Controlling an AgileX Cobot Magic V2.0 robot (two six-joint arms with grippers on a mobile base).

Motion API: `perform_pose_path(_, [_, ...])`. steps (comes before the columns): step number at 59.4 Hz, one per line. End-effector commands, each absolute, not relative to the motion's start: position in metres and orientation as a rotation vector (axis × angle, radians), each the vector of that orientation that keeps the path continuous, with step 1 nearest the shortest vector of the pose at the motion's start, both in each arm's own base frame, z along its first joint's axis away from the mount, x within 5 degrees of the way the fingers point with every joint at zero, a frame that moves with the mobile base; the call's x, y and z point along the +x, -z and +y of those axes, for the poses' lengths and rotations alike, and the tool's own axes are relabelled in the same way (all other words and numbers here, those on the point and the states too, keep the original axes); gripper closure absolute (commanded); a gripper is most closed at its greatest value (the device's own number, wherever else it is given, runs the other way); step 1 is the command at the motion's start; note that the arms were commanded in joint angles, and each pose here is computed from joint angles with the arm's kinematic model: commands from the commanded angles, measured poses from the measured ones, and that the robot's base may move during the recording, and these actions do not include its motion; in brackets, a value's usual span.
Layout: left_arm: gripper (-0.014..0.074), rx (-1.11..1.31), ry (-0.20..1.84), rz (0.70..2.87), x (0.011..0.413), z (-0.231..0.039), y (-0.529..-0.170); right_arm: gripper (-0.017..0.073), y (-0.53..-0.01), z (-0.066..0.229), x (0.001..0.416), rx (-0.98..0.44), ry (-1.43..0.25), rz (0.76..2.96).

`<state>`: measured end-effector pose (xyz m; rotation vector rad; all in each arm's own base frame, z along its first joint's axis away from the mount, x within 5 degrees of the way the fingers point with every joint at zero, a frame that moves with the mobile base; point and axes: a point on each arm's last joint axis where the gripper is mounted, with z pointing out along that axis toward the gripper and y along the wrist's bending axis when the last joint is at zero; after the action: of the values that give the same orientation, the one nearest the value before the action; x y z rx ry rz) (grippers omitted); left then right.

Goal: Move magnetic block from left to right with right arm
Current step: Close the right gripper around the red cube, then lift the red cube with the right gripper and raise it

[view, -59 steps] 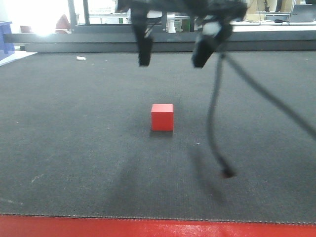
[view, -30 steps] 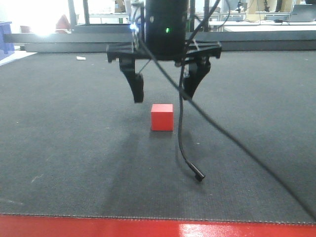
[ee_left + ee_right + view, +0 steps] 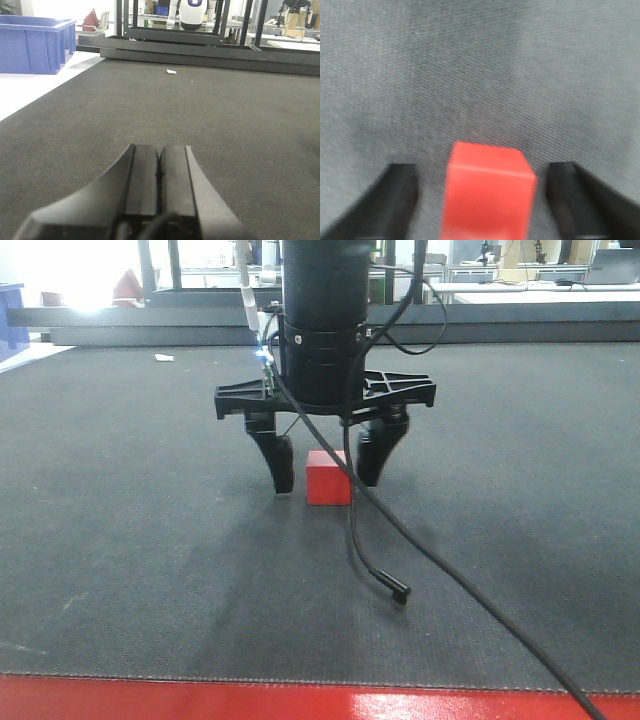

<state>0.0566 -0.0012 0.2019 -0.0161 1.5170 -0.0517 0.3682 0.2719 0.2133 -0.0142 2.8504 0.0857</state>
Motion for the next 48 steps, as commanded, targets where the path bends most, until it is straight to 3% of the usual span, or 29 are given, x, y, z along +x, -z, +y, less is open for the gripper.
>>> perform_pose_path(1, [0.071,-0.014,0.061,1.422,0.055,-0.001,-0.208,0.0211,-0.254,0.267,0.37,0.0,-0.18,2.739])
perform_pose_path(7, [0.071,-0.014,0.061,1.422,0.055,-0.001,-0.208,0.0351,-0.254,0.264,0.372,0.021,-0.193,2.746])
perform_pose_path(11, [0.0709,-0.014,0.061,1.422,0.055,-0.001,-0.208,0.0382,-0.255,0.262,0.374,0.031,-0.194,2.744])
perform_pose_path(21, [0.071,-0.014,0.061,1.422,0.055,-0.001,-0.208,0.0386,-0.275,0.251,0.374,0.021,-0.215,2.7])
perform_pose_path(39, [0.071,-0.014,0.061,1.422,0.055,-0.001,-0.208,0.0386,-0.321,0.208,0.36,-0.267,-0.154,2.589])
perform_pose_path(48, [0.0709,-0.014,0.061,1.422,0.055,-0.001,-0.208,0.0386,-0.326,0.172,0.346,-0.24,-0.139,2.56])
